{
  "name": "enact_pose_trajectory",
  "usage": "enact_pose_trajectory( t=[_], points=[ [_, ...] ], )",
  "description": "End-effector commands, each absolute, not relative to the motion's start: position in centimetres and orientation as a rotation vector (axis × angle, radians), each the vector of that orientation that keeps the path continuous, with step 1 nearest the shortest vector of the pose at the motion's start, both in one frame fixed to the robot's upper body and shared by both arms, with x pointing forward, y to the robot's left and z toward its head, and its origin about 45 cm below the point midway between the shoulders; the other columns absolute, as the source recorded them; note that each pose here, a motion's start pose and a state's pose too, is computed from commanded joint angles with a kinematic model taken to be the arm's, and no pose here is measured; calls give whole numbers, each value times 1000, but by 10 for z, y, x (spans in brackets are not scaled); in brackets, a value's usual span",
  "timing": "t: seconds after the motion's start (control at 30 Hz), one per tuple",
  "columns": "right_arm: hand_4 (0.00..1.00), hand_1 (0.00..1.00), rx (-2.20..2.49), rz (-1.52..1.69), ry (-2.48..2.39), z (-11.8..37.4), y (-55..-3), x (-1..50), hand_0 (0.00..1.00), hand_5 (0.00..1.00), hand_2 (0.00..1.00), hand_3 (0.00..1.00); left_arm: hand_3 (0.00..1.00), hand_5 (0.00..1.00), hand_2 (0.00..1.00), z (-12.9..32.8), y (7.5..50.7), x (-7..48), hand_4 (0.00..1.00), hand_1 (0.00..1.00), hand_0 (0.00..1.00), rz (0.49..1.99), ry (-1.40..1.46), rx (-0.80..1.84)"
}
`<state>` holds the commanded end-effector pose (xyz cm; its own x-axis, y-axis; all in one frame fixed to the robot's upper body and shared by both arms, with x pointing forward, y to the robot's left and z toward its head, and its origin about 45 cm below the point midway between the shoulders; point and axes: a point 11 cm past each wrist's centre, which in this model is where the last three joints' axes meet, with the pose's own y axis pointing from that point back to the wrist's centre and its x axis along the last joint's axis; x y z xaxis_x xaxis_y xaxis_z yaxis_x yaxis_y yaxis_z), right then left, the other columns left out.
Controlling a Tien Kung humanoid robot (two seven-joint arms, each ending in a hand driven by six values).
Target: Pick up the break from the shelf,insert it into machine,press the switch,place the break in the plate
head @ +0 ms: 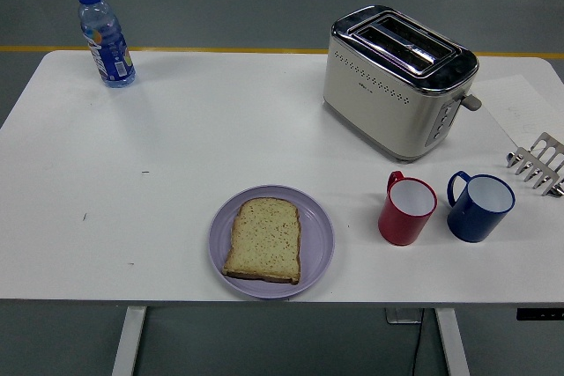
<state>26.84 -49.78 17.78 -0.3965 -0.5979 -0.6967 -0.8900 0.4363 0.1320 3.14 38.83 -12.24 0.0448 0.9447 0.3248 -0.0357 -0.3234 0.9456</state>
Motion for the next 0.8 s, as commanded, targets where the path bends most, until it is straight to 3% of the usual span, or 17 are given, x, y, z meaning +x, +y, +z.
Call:
enact_pose_trajectory(
  t=[0.8],
  points=[
    [461, 660, -1229, 700, 2114, 169, -492, 273, 696, 174, 691, 619, 704, 952, 789, -123, 388, 29, 415, 760, 697, 1414, 976, 1451]
  ],
)
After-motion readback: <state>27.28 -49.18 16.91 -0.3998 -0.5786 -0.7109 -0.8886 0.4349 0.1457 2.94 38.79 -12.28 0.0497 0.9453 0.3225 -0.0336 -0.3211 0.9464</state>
